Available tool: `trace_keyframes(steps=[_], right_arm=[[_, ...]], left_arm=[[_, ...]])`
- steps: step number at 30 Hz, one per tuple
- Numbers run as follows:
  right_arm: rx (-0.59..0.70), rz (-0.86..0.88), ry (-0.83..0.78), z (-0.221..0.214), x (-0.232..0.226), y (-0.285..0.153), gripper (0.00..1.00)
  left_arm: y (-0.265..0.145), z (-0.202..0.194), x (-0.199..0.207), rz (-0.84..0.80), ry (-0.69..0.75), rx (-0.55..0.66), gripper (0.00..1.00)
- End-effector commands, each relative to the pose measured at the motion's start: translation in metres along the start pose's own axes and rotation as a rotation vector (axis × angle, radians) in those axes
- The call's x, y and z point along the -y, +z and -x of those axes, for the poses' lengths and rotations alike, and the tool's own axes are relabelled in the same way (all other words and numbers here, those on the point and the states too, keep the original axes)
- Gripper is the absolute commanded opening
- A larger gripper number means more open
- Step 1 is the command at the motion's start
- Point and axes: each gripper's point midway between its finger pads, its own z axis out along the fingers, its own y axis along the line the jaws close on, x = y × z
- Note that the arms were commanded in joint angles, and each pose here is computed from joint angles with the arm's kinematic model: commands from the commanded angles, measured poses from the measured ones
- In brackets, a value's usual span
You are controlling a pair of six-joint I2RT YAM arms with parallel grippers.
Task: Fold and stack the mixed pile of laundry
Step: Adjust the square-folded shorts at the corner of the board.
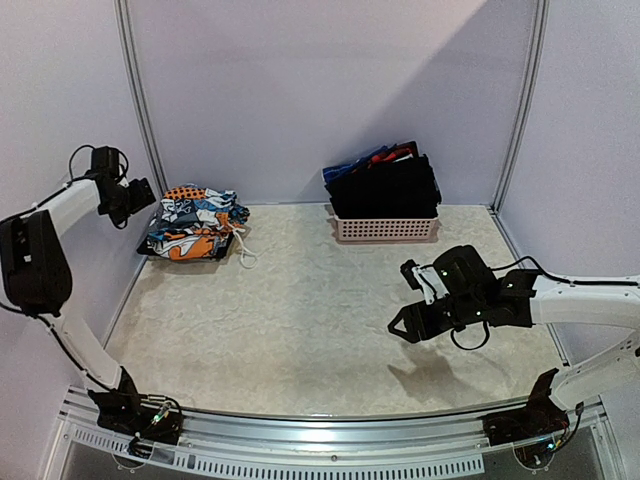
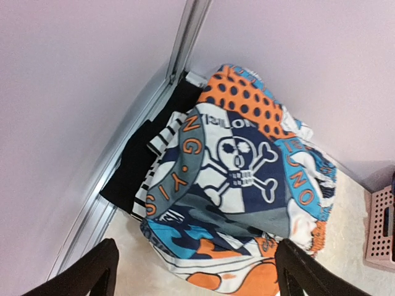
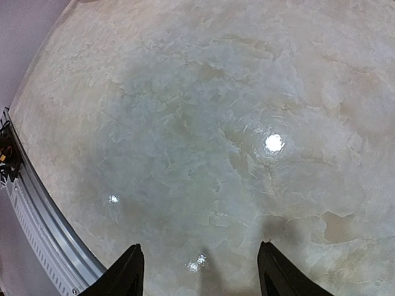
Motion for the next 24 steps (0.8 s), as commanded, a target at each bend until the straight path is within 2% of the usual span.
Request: trace_keyframes(steps=[1, 12, 16, 21, 24], right_arm=[[0.039, 0.005, -0.016, 0.010, -0.006, -0.008, 0.64], [0.106, 0.001, -0.023, 0.023, -0.007, -0.023, 0.65], [0.135, 0.002, -0.021, 0.029, -0.009, -0.031, 0.71], [0.163, -0.007, -0.024, 0.036, -0.010, -0.038, 0.92], [0.182, -0.014, -0.023, 0.041, -0.010, -0.043, 0.98]], left_arm=[[-0.037, -0.010, 0.008, 0.095, 0.093, 0.077, 0.92], [-0.129, -0.056, 0.053, -0.084, 0.171, 0.201, 0.96], [-0.150, -0.079, 0.058, -0.130, 0.193, 0.219, 0.99], [-0.168, -0.113, 0.061, -0.178, 0.218, 0.212, 1.00], [-0.177, -0.133, 0.060, -0.192, 0.246, 0.200, 1.00]])
